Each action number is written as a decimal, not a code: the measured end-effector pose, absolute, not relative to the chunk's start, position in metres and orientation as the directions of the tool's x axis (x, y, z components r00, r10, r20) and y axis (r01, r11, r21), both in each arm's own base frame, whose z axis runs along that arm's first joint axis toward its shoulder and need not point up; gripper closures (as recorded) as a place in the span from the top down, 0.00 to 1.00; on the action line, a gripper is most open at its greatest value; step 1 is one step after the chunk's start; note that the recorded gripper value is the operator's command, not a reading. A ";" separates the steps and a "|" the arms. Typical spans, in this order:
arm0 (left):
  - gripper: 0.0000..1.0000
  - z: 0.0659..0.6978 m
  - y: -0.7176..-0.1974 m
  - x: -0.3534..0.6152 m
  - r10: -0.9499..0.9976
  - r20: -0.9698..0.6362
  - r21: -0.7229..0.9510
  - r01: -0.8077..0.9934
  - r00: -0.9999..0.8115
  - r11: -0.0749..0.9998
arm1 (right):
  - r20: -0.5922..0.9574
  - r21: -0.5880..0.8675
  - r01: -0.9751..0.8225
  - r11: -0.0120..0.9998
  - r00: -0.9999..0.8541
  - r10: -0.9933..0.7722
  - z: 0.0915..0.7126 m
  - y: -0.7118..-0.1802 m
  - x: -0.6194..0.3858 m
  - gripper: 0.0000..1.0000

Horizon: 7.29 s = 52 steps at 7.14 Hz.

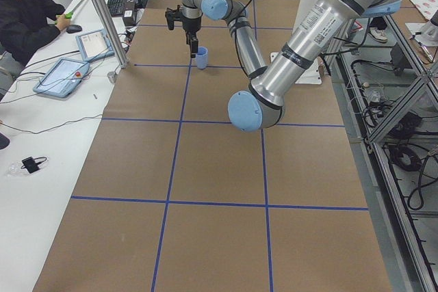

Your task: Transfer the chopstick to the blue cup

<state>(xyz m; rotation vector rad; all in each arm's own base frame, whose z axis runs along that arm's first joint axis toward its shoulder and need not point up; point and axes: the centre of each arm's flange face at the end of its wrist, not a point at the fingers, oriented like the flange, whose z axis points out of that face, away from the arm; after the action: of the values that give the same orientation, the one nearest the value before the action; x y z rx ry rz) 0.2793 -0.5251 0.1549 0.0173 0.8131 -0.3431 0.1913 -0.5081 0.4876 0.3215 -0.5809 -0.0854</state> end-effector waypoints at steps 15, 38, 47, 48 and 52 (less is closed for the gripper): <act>0.99 0.407 -0.623 0.074 0.057 -0.689 0.100 0.017 0.722 0.995 | 0.827 -0.187 -0.343 0.920 0.451 0.336 0.038 -0.605 -0.291 0.00; 0.98 0.423 -0.633 0.041 0.068 -0.683 0.130 0.029 0.727 0.991 | 0.736 -0.004 -0.227 0.974 0.658 0.157 0.148 -0.553 -0.287 1.00; 0.99 0.557 -0.564 -0.034 0.138 -0.681 0.178 -0.021 0.719 0.984 | 0.672 -0.098 -0.101 0.990 0.727 0.141 0.547 -0.510 0.026 1.00; 0.98 0.580 -0.554 -0.039 0.163 -0.681 0.194 -0.040 0.713 0.980 | 0.688 -0.043 -0.053 0.998 0.723 0.068 0.581 -0.492 0.051 1.00; 0.99 0.619 -0.548 -0.050 0.160 -0.677 0.191 -0.039 0.718 0.981 | 0.669 -0.058 -0.027 0.998 0.741 0.059 0.651 -0.479 0.092 1.00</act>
<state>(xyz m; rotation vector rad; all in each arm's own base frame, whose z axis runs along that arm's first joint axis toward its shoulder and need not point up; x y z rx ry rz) -0.0503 -0.5480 0.6188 0.1676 0.7621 0.1107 0.0916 -0.4794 0.6507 -0.0451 -0.7355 0.0475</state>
